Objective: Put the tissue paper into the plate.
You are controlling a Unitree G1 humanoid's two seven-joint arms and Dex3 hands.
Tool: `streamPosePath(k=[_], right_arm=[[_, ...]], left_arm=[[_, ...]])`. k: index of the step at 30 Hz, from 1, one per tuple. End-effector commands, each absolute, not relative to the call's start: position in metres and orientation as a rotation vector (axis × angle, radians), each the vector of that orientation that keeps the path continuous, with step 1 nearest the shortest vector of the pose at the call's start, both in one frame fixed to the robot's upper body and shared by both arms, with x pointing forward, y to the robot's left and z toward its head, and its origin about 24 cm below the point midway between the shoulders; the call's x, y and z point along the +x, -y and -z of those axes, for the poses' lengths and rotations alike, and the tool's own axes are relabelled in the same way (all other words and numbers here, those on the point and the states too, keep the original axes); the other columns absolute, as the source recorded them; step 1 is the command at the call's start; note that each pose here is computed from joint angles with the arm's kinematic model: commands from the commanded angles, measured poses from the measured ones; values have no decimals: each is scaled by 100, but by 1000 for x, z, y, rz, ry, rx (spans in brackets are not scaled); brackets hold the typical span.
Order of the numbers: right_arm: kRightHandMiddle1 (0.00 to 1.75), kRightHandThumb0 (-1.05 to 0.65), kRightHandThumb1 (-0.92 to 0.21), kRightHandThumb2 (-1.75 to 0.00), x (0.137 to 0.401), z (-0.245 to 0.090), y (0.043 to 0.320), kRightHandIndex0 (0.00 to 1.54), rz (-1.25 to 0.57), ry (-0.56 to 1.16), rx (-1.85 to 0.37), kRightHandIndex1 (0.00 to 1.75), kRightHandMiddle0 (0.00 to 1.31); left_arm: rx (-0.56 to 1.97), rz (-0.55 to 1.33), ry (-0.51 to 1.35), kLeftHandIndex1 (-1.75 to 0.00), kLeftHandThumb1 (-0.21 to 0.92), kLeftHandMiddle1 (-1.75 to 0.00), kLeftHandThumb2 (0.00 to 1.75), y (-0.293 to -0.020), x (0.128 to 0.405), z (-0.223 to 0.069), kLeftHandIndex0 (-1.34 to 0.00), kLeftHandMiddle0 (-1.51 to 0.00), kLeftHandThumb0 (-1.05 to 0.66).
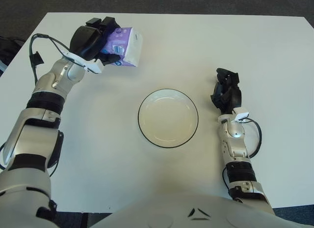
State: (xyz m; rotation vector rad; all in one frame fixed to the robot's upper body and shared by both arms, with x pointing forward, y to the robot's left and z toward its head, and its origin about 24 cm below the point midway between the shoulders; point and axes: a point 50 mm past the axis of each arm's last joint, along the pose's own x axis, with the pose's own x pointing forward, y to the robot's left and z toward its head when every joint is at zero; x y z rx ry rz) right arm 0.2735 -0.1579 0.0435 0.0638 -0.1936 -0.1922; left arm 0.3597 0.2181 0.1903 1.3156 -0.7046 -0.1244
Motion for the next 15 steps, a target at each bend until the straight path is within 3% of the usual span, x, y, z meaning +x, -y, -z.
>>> streamPosePath(k=[1,15], right_arm=[[113,-52,-91,-70,245,20,158,26,223,-123,81,53,0],[114,-53,-92,-70,247,20,155,27,222,-119,92,54,0]], left_arm=[[1343,160,766,-175,41,-175,120,-210,358,-204,-54,-114,-45],[1348,364,815,-175,41,-175,121,-178,343,-208,-54,-115,-45]])
